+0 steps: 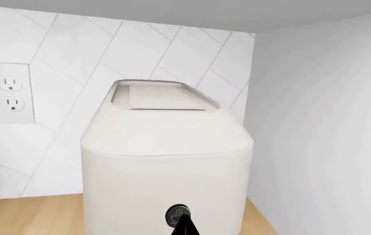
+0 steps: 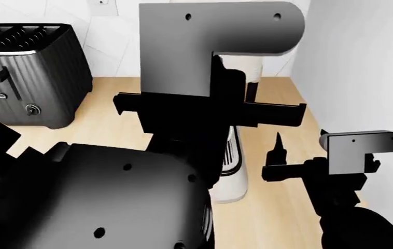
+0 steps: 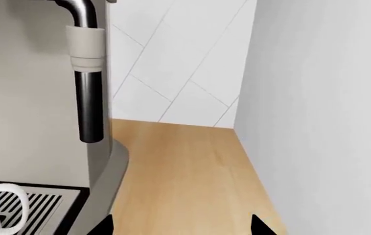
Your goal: Press the button on the coffee machine to serve coffee.
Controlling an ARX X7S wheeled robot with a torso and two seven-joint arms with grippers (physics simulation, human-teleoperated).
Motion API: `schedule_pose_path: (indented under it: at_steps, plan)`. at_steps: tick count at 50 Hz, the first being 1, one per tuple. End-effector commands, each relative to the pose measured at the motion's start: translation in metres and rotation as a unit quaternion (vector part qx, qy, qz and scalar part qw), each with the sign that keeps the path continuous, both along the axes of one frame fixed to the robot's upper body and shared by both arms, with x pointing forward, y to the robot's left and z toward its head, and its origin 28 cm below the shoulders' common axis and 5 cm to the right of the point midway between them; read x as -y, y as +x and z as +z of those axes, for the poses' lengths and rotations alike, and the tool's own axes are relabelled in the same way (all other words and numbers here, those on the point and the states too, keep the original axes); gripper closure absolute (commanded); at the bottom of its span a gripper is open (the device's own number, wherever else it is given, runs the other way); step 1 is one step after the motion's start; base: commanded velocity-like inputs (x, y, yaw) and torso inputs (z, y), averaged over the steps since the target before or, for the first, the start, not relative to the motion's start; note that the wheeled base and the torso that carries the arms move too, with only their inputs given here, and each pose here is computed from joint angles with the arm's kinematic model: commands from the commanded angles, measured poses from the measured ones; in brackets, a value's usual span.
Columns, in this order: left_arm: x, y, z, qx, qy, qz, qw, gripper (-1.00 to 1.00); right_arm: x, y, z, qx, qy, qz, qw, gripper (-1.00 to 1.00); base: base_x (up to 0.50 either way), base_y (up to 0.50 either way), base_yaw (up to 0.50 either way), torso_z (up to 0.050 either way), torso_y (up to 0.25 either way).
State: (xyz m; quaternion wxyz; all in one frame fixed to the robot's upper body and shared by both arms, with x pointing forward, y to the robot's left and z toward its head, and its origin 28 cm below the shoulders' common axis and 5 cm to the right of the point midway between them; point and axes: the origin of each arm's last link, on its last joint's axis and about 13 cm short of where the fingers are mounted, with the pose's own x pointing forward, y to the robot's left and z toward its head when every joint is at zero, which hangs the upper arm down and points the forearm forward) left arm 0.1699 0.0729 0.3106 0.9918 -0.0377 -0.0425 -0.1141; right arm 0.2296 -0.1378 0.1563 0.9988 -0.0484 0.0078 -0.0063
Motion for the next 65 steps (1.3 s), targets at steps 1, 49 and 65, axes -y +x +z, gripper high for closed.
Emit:
schedule_pose_path:
  at_steps: [1, 49, 65]
  plan:
    - [0.004, 0.009, 0.0, -0.011, 0.004, -0.003, 1.0, 1.0, 0.0, 0.0, -0.001, -0.001, 0.001, 0.0, 1.0, -1.0, 0.0, 0.0, 0.0, 0.0, 0.0]
    - [0.008, 0.031, -0.011, -0.056, 0.013, 0.017, 0.998, 1.0, -0.001, 0.001, -0.008, -0.006, 0.007, -0.001, 1.0, -1.0, 0.0, 0.0, 0.0, 0.0, 0.0]
    - [0.008, 0.025, -0.009, -0.051, 0.011, 0.016, 0.999, 1.0, -0.001, 0.001, -0.008, -0.007, 0.007, -0.002, 1.0, -1.0, 0.0, 0.0, 0.0, 0.0, 0.0]
